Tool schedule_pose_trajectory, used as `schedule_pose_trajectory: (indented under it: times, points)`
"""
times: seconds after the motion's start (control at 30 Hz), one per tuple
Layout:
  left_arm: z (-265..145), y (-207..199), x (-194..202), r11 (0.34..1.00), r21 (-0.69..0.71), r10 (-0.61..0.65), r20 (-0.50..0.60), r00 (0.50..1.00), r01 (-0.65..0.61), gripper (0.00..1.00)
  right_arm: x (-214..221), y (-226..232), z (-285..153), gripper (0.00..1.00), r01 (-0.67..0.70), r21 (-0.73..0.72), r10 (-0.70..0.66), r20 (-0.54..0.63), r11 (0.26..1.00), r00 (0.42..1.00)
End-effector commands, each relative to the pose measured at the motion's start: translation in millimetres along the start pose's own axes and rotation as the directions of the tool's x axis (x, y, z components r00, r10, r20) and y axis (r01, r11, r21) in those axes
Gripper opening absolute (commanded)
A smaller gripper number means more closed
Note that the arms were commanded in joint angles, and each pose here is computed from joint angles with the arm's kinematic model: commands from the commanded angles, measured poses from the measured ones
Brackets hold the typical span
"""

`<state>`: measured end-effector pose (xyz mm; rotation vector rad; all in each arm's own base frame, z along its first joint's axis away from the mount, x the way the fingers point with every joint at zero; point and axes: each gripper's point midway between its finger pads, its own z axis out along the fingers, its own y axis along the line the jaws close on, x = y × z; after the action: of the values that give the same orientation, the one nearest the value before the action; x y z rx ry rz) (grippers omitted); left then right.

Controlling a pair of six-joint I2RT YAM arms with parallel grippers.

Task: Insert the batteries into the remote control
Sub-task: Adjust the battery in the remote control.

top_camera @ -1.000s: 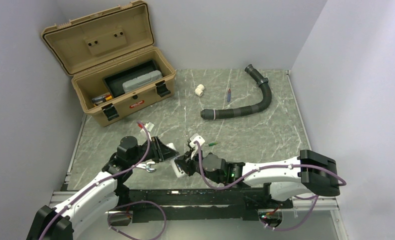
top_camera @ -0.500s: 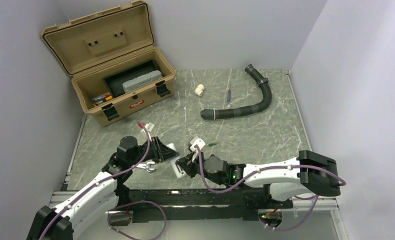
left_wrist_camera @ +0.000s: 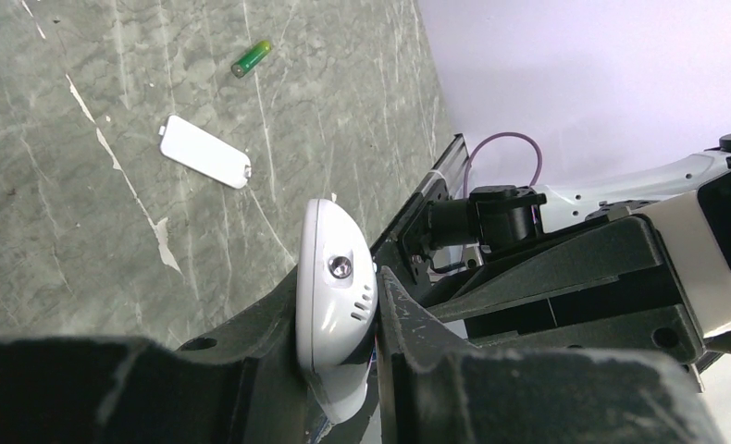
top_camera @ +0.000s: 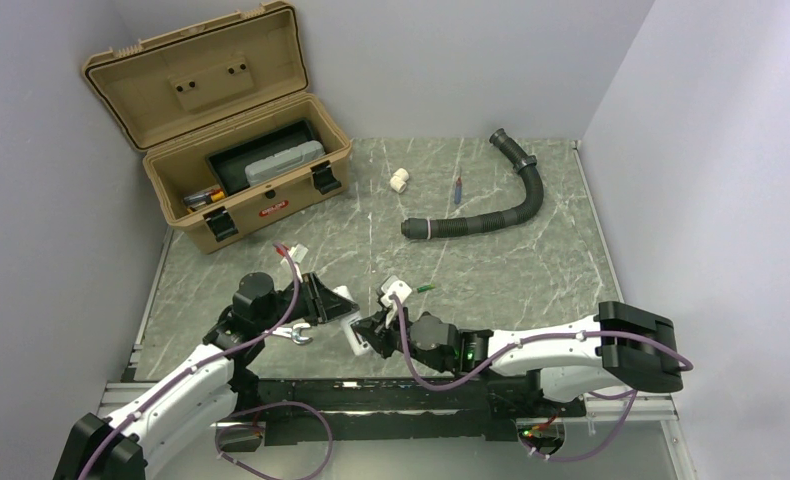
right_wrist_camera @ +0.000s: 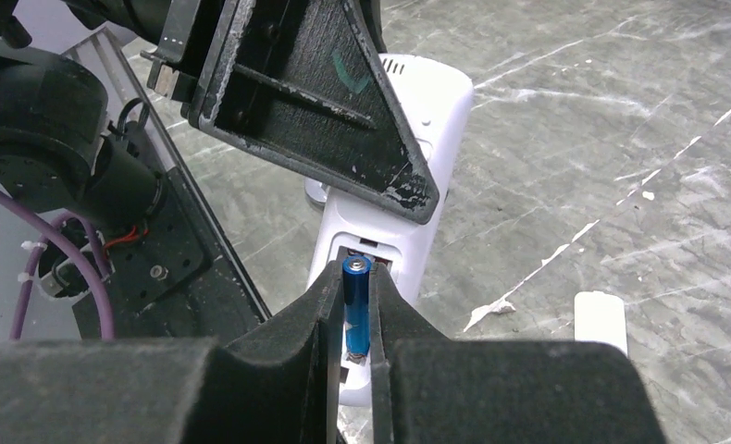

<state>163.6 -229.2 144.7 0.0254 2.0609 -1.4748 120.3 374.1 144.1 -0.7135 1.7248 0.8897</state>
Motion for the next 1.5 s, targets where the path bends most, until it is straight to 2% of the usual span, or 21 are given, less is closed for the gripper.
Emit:
schedule_pose_trajectory:
  times: [0.0,1.47]
  points:
    - [-2,-28,-13,0.995,0.092,0.043,0.033,0.999,-0.046,0.0,3,-3,-7,0.04,0.034,0.014,-0.034,-0.012,0.999,0.999]
    - [-19,-53,-42,0.987,0.121,0.083,0.17,0.982,-0.104,0.0,67,-22,-9,0.03,0.131,0.166,-0.094,-0.216,0.977,0.972]
